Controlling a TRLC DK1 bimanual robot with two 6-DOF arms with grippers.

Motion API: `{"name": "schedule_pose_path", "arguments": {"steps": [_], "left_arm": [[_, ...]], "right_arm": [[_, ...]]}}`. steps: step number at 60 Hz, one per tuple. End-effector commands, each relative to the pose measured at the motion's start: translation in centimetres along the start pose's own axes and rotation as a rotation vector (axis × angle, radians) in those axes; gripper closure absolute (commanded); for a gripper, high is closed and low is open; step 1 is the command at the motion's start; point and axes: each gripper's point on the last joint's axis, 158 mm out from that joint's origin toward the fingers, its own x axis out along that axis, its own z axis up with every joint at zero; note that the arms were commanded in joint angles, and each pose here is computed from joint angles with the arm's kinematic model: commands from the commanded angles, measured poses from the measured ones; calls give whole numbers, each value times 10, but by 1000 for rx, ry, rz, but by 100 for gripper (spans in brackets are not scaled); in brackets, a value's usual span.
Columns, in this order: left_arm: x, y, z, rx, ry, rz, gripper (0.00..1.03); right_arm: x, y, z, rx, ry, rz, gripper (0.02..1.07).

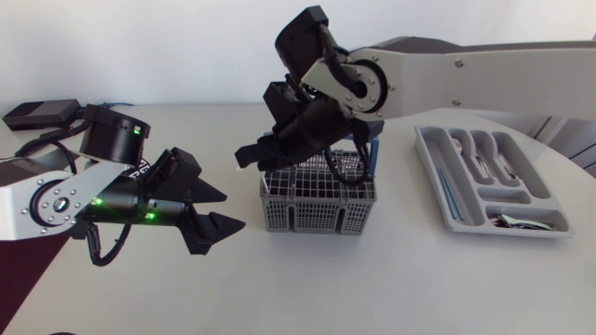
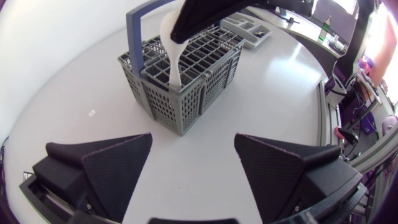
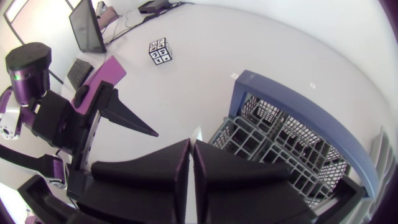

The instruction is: Transfer all utensils from the basket to the drawer tray.

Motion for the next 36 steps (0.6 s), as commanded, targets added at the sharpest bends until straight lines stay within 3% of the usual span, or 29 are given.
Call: {"name": "schedule_pose_path", "arguments": {"steps": [1,21,36], "left_arm": [[1,-8,-7,19,11,-20,11],[1,-9,-6,21,11,-22,11],[1,-10,-8,19,14,-23,11]], "right_arm": [[-18,9,18,29,-55,1,101],[-24,23,21,-5,-88,-48,101],[-51,32,36,-60,-181,-93,101]]}}
